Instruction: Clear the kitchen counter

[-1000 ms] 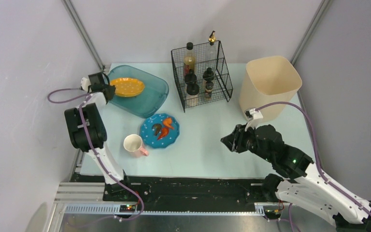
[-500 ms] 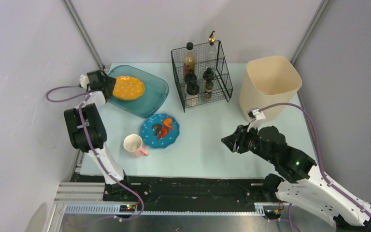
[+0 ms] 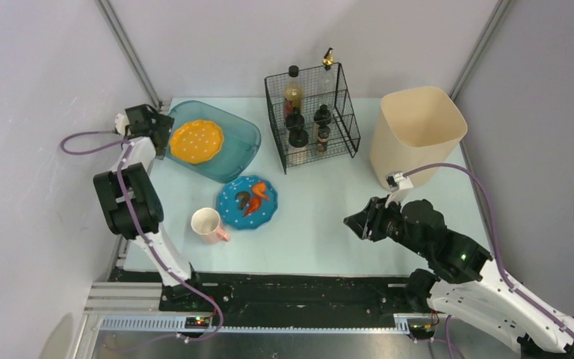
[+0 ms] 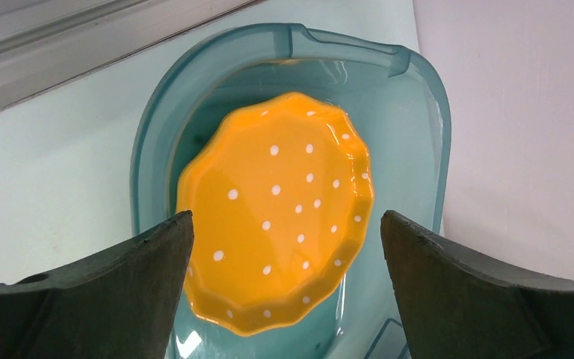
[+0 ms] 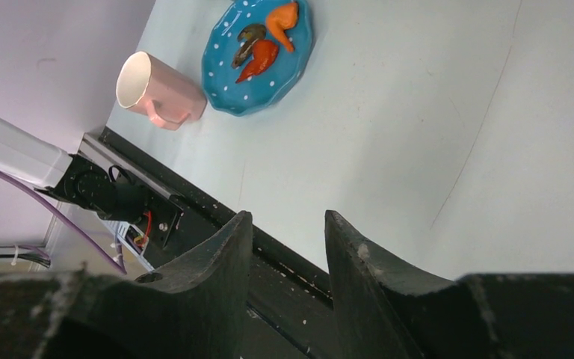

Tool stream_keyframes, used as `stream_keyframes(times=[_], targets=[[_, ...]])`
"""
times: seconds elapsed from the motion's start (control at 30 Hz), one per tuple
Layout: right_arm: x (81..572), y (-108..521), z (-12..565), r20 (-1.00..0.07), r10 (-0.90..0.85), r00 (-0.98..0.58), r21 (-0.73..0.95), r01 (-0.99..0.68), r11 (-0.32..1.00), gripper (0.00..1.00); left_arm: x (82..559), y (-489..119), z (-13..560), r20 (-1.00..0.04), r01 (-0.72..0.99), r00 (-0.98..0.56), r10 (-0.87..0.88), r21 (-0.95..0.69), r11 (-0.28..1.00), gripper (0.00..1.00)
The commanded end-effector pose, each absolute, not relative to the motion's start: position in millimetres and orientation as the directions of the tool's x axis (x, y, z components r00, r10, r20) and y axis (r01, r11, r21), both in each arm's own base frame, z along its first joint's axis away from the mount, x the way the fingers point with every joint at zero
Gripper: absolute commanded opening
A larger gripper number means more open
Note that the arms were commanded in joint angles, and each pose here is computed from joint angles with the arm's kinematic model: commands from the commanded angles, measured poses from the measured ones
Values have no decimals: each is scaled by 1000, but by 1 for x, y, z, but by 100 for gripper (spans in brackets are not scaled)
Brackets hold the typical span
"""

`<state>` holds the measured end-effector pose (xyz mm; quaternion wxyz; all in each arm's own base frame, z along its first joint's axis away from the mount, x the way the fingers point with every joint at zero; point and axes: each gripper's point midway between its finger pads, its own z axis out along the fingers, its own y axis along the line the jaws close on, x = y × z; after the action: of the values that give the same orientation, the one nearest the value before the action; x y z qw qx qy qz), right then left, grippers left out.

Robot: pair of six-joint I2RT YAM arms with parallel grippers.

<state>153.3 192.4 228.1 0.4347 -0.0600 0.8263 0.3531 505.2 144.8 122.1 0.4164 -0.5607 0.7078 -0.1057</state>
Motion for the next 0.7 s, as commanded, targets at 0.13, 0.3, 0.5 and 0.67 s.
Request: stream_keyframes(times=[0.13, 0.3, 0.5, 0.67], targets=[[150, 193, 224, -746, 204, -634, 537, -392, 747, 47, 483, 143, 177, -528, -656, -27, -849, -631, 414, 100], [147, 204, 216, -737, 147, -660, 525, -421, 740, 53, 469, 135, 194, -550, -624, -41, -834, -638, 451, 100], [149, 234, 205, -710, 103, -697, 536, -440, 720, 60, 450, 113, 212, -570, -562, -88, -817, -648, 513, 100], [156, 268, 188, -657, 89, -748, 574, -421, 702, 61, 435, 84, 230, -560, -476, -139, -817, -686, 550, 100]])
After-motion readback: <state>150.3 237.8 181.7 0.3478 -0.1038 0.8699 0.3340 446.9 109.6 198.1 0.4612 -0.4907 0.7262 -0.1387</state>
